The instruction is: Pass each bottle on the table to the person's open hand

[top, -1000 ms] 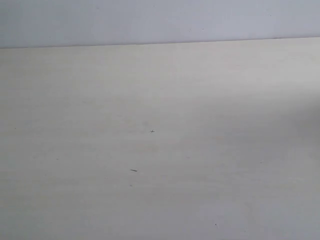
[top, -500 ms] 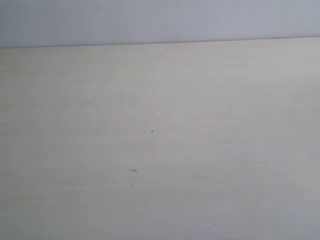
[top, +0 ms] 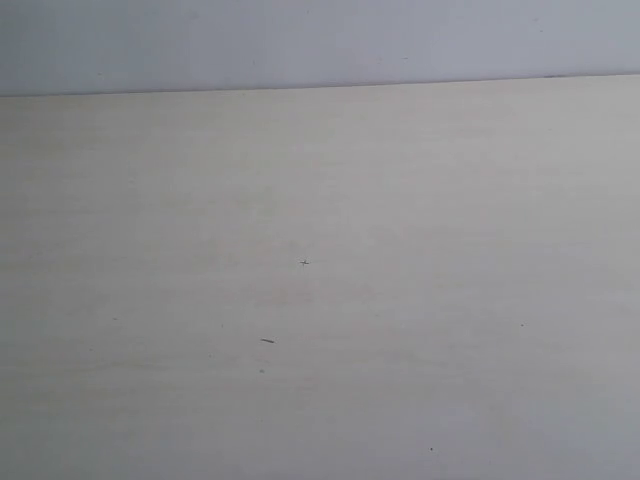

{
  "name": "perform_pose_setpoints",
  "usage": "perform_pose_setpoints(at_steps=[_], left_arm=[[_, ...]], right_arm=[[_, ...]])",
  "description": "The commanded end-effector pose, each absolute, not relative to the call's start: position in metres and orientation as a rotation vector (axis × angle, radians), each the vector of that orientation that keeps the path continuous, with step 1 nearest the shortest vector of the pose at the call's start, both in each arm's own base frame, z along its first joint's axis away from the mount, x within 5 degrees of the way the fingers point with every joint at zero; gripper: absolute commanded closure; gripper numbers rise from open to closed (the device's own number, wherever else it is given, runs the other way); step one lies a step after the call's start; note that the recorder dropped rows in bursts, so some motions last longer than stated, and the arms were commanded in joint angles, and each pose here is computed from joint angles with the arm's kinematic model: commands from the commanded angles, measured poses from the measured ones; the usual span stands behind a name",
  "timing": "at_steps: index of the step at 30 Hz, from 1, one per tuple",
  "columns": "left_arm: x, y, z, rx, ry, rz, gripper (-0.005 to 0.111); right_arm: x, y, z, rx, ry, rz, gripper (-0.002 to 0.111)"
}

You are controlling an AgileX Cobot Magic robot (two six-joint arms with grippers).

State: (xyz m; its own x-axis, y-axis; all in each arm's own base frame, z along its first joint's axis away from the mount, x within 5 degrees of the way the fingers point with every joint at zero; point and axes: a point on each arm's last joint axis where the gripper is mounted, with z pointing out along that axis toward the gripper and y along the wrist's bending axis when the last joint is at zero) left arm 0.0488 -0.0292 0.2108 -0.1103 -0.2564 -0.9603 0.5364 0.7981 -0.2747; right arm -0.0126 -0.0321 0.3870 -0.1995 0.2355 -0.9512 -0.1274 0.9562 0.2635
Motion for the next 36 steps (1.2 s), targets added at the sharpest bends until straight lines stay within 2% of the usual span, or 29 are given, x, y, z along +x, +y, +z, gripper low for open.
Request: perform_pose_setpoints(at_steps=[1,27,36], left_arm=[[0.0482,-0.0293,0.2103,0.232,1.538,-0.689,0.107],[0.0482,-0.0293,0.2103,0.232,1.538,-0.689,0.107],[0.0482,-0.0293,0.2103,0.232,1.538,-0.689,0.107]], right_arm=[[-0.0127,-0.0319,0.3865,0.084,1.735,0.333,0.108],[-0.0149,-0.033,0.3862,0.086,1.726,0.336,0.108],[-0.0189,-0.036,0.3855,0.143,1.677,0.19,0.108]])
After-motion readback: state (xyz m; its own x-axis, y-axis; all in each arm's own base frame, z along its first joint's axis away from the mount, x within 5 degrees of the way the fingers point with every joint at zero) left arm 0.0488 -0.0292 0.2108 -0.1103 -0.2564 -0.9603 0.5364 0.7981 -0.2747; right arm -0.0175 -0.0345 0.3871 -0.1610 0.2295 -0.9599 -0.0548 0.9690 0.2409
